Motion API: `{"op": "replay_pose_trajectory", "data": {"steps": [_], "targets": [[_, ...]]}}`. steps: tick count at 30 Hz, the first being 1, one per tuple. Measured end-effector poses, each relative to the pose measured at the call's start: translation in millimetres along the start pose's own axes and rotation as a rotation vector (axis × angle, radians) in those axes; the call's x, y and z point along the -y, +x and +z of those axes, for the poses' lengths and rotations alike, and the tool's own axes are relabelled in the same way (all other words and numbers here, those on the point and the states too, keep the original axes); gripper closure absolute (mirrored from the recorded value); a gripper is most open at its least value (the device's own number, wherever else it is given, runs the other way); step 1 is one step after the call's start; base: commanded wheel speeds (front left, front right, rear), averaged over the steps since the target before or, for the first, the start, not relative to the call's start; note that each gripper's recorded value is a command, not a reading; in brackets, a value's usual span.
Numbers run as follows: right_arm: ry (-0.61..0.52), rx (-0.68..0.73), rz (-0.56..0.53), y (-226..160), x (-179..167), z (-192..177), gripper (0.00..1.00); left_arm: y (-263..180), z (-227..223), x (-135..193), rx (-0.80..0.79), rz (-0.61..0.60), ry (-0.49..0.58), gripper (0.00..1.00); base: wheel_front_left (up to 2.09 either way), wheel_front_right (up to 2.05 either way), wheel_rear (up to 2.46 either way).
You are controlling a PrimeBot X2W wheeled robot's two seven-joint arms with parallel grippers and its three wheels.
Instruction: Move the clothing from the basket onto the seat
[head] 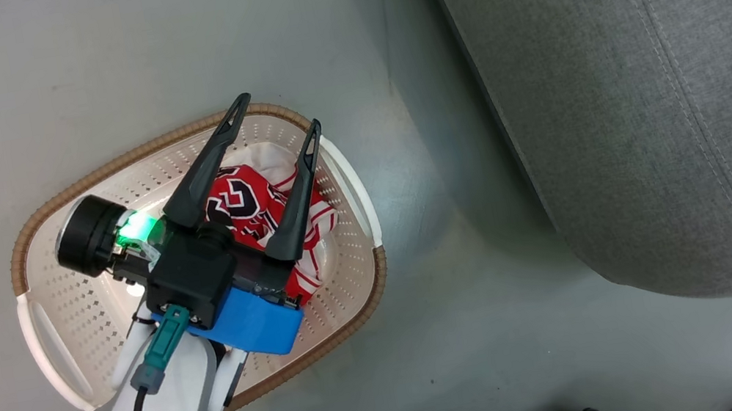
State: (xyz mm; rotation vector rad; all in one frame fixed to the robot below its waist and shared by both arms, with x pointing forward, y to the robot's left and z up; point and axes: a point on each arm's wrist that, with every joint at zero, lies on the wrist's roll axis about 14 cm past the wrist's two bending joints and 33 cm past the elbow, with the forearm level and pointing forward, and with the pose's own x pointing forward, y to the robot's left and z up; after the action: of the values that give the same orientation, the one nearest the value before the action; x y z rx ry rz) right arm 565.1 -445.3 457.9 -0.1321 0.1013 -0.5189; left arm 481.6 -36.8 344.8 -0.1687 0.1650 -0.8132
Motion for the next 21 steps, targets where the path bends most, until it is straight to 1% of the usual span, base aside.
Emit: {"op": "replay_pose_trajectory", "data": {"steps": [6, 9, 13, 14, 15, 16, 21], "targets": [[0.008, -0.095, -0.013, -10.0, 2.9, -33.4, 1.00, -2.0, 2.8, -4.3, 0.003, 0.017, 0.004, 0.00, 0.00, 0.00, 0.00], [0.011, -0.104, -0.014, -11.8, 3.3, -35.1, 1.00, -2.2, 7.0, -7.2, 0.012, 0.033, 0.004, 0.00, 0.00, 0.00, 0.00], [0.006, -0.093, -0.012, -12.1, 4.5, -28.2, 1.00, -2.7, 13.4, -6.7, 0.022, 0.040, 0.007, 0.00, 0.00, 0.00, 0.00], [0.006, -0.088, -0.011, -12.1, 4.9, -26.0, 0.83, -3.0, 14.8, -6.2, 0.024, 0.042, 0.007, 0.00, 0.00, 0.00, 0.00], [0.006, -0.083, -0.010, -12.1, 4.9, -23.5, 0.50, -3.3, 16.5, -5.4, 0.026, 0.043, 0.007, 0.00, 0.00, 0.00, 0.00], [0.006, -0.078, -0.009, -12.3, 4.8, -21.2, 0.00, -3.4, 18.3, -4.7, 0.029, 0.044, 0.007, 0.00, 0.00, 0.00, 0.00], [-0.005, -0.074, 0.013, -22.0, 1.3, -18.8, 0.00, -5.5, 28.6, -2.5, 0.043, 0.063, -0.003, 0.00, 0.00, 0.00, 0.00]]}}
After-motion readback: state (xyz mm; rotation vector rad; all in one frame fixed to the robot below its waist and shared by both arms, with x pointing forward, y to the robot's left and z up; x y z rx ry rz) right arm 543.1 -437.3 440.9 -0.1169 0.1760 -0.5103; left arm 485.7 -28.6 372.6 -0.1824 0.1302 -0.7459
